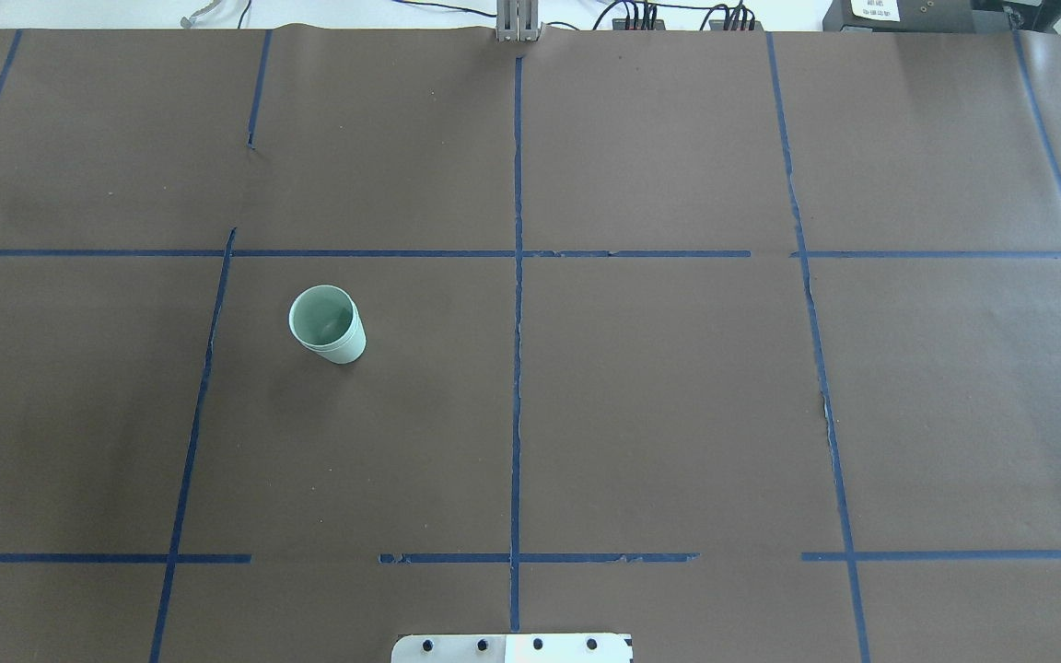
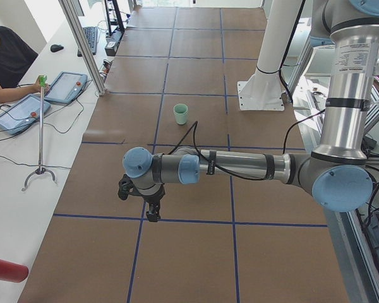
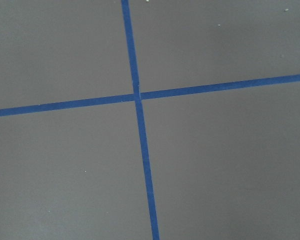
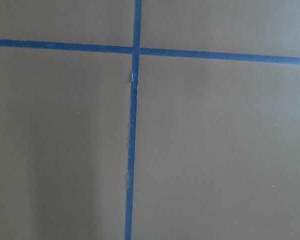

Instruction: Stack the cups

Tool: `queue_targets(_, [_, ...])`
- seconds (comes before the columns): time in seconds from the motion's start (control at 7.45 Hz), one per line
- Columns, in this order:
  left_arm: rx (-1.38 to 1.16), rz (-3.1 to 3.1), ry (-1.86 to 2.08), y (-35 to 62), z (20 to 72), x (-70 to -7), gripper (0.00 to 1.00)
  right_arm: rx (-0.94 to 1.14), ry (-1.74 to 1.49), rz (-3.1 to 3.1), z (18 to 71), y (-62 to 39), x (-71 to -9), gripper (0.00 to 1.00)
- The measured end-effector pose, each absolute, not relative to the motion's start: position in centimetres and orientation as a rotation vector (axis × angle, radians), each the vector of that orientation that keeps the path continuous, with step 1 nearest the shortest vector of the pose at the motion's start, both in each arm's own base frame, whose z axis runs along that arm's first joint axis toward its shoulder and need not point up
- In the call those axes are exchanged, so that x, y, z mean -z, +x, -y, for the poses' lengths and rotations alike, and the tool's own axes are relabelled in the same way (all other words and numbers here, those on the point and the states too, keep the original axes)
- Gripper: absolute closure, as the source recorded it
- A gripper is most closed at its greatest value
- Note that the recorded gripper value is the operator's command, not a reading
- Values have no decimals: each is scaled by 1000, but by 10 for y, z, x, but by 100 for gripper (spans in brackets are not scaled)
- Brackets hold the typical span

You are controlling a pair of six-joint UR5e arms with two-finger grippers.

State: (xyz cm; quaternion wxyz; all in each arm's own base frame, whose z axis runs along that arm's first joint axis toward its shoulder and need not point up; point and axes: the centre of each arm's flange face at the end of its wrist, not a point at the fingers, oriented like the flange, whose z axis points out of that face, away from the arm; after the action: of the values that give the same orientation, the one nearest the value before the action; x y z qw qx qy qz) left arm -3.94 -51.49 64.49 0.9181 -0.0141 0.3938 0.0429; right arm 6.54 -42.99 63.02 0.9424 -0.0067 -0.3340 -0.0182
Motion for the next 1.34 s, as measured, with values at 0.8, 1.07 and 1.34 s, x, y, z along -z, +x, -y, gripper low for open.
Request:
queue_targets(0.8, [-23,-804,-43,-67,490,-667,0,36,-13,681,430,66,-630,0])
queue_targets(1.07, [-24,-803,-38,-67,492,-665,0,37,-14,681,430,65,-630,0])
queue_targets(1.34, [-26,-802,-34,-68,493,-663,0,37,-14,681,430,66,-630,0])
